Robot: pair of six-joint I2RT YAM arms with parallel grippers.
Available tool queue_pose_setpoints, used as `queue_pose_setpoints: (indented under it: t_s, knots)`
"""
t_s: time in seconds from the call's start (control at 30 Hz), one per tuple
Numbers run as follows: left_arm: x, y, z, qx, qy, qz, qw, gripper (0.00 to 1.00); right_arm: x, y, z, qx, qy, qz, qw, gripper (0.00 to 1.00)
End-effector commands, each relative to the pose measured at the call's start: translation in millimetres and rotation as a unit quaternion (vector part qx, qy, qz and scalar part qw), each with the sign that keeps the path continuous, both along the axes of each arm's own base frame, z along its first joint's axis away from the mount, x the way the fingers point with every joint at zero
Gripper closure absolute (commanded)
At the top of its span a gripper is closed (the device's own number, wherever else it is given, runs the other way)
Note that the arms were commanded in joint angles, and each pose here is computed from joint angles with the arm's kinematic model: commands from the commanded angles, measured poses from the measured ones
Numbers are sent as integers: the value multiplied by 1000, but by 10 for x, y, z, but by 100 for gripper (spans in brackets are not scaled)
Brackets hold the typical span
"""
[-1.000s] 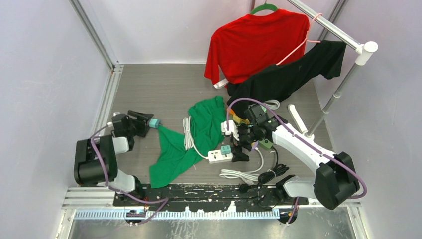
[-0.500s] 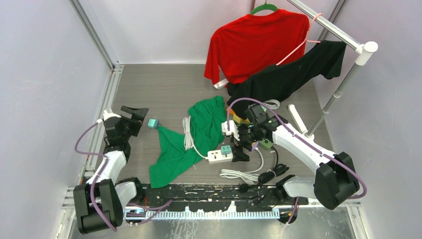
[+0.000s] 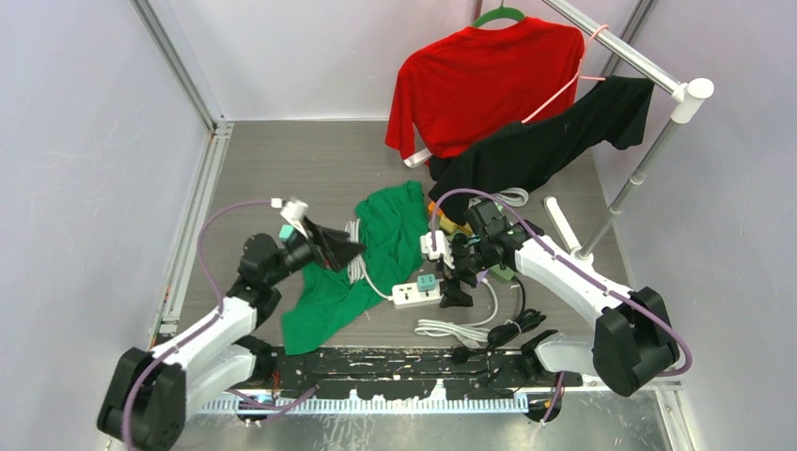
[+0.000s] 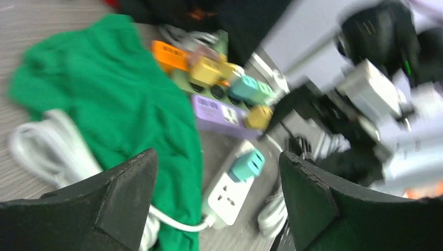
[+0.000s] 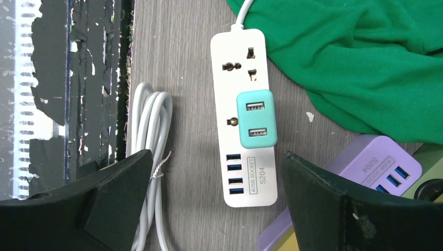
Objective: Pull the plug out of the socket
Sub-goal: Place the plug at the center of the board, then remove the plug from the socket.
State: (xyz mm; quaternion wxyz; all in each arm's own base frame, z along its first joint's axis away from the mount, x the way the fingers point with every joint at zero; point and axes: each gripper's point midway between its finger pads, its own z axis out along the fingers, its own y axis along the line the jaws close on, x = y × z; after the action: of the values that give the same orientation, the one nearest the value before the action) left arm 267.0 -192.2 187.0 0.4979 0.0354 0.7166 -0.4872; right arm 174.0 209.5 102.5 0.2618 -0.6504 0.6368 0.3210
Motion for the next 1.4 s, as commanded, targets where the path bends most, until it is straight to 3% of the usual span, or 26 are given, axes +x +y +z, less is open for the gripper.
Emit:
queue_pose_setpoints:
  t_s: [0.0, 0.1, 0.17, 0.27, 0.43, 0.53, 0.67, 0.83, 1.37]
  knots:
    - [-382, -318, 133, 121, -242, -51, 961, 15, 62, 60, 137, 38, -35, 5, 999, 4]
    - [-708, -431, 87, 172, -355, -79, 915, 13, 87, 65, 136, 41, -36, 1, 998, 4]
    - [-802, -437, 127, 185, -387, -81, 900, 5, 101, 71, 116, 42, -37, 0, 998, 4]
    - [-879, -482, 69, 190, -385, -110, 896, 0, 158, 113, 113, 49, -37, -9, 998, 4]
    - [-994, -764, -165, 181, -357, -210, 892, 0, 266, 193, 85, 62, -32, -34, 997, 5]
    - [-978, -964, -283, 182, -339, -249, 889, 8, 278, 215, 4, 60, -40, -33, 997, 6]
    - [-941, -1145, -421, 223, -377, -252, 863, 10, 249, 220, -115, 51, -59, -8, 997, 13]
    - [-870, -1255, -564, 240, -371, -266, 856, 16, 147, 199, -257, 35, -90, 61, 993, 24]
    - [-744, -1472, -1030, 244, -327, -291, 865, 23, 202, 260, -279, 27, -78, 44, 996, 45]
